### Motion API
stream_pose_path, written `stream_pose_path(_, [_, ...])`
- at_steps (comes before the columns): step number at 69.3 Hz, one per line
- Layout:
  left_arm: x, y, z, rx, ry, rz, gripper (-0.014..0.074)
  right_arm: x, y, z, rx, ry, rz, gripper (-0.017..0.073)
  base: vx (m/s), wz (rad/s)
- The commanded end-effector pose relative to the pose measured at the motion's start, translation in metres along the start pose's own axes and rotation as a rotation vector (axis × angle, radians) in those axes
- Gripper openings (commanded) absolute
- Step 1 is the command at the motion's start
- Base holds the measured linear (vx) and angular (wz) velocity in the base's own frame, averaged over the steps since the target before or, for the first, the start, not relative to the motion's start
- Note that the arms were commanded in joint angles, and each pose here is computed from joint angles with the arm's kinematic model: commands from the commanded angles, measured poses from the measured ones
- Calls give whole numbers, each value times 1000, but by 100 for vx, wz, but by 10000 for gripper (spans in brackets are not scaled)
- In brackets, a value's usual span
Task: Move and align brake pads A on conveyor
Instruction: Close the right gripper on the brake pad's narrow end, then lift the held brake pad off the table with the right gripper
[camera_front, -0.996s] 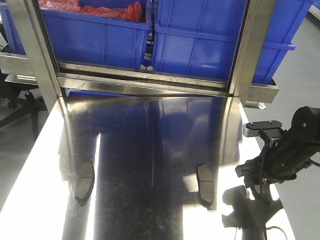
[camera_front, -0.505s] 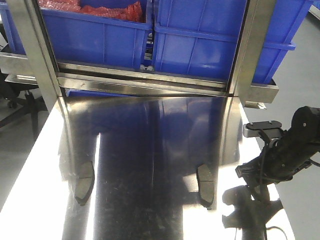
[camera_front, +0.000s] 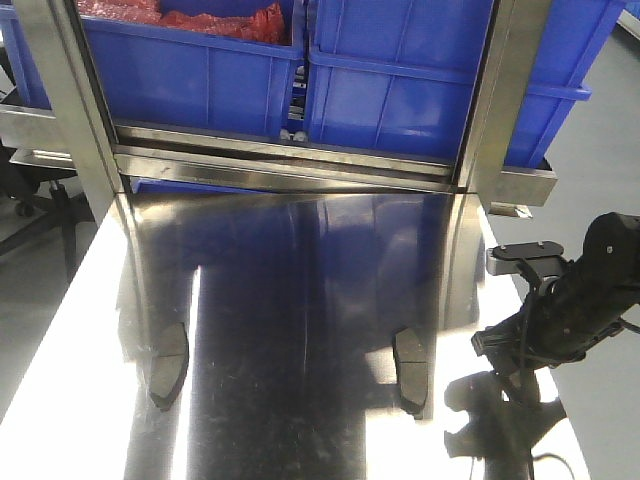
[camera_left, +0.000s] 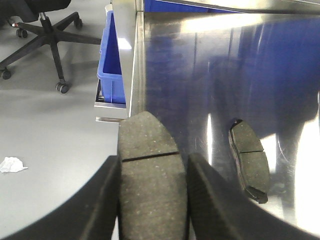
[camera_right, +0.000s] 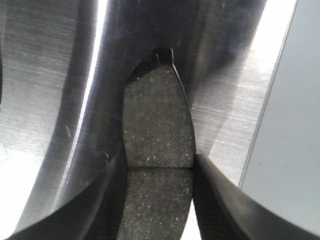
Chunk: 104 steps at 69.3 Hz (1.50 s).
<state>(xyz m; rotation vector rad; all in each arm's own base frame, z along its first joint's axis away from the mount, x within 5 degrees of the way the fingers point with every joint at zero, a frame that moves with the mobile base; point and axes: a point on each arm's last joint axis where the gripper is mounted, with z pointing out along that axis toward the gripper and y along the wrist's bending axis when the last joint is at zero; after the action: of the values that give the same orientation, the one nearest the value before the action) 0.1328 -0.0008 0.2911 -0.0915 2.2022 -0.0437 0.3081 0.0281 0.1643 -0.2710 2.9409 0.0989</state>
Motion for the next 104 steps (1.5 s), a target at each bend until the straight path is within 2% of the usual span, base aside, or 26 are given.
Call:
stream_pose_path(1, [-16, -2, -7, 16, -115, 3, 129, -8, 1, -29, 13, -118, -14, 82, 0, 0])
stream_pose_path(30, [-16, -2, -7, 16, -115, 3, 129, 1, 7, -80, 6, -249, -8, 82, 0, 0])
stream_pose_path(40, [-16, -2, -7, 16, -115, 3, 129, 8, 12, -107, -8, -340, 0, 82, 0, 0])
stream_pose_path(52, [-16, -2, -7, 16, -115, 3, 129, 21, 16, -139, 0, -441, -18, 82, 0, 0])
stream_pose_path(84, [-16, -2, -7, 16, -115, 3, 129, 106, 24, -161, 60, -756, -44, 82, 0, 0])
stream_pose_path(104, [-16, -2, -7, 16, -115, 3, 129, 134, 27, -171, 82, -900, -46, 83, 0, 0])
